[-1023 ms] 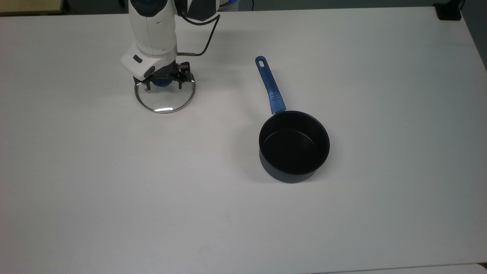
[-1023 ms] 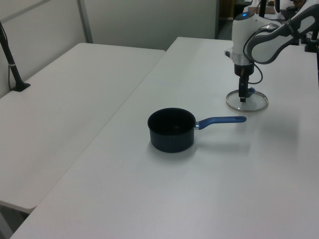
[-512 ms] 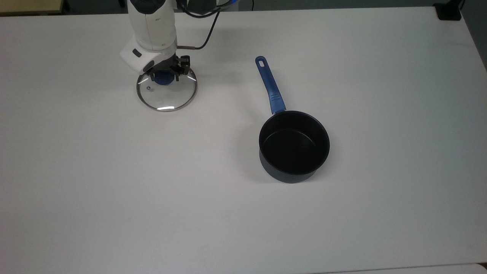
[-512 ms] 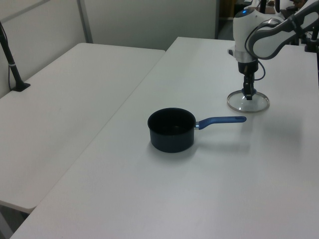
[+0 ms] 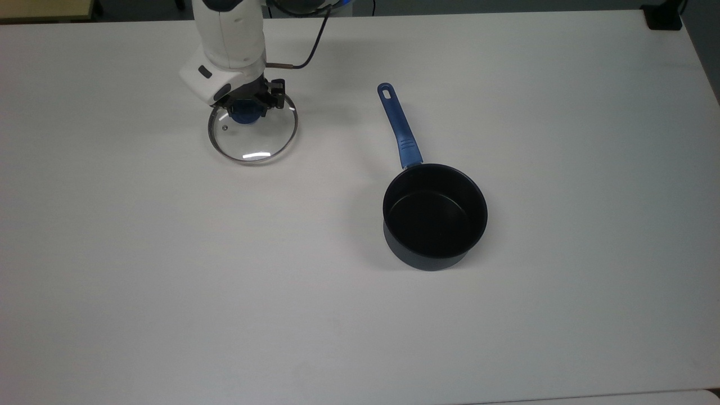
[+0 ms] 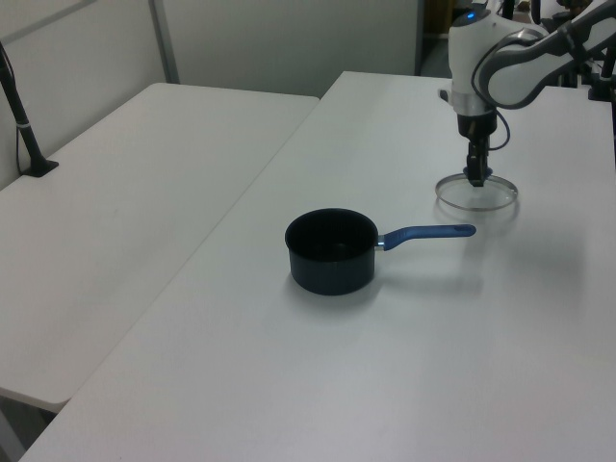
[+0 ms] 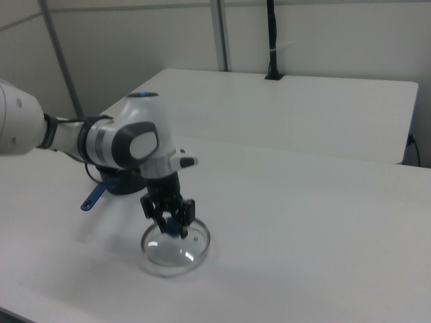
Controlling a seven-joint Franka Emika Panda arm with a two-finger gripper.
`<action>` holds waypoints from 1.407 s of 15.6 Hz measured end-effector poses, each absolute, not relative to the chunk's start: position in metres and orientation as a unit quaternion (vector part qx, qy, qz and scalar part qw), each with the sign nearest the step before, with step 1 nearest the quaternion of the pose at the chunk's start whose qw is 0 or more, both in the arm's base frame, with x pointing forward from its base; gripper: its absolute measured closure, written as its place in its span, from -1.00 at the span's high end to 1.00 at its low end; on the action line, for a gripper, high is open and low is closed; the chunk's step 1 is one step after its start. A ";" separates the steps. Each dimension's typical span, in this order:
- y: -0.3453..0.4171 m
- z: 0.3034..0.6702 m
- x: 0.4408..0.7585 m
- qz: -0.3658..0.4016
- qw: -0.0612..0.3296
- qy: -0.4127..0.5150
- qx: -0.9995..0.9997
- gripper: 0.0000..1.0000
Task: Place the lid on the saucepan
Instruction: 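Lift the glass lid and carry it over the black saucepan, then lower the lid onto the saucepan rim and open the gripper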
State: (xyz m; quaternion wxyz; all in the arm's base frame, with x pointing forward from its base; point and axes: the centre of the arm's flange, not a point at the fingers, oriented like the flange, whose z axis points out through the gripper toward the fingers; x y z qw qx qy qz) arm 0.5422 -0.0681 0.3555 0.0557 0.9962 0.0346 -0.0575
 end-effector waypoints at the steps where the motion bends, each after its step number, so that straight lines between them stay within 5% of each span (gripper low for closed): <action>1: -0.064 0.369 0.550 -0.041 0.051 0.026 0.997 0.18; 9: 0.055 0.523 0.620 0.102 0.014 -0.100 0.990 0.18; 16: 0.195 0.467 0.659 0.091 0.003 -0.165 0.982 0.18; 22: 0.223 0.448 0.674 0.092 0.001 -0.180 0.979 0.18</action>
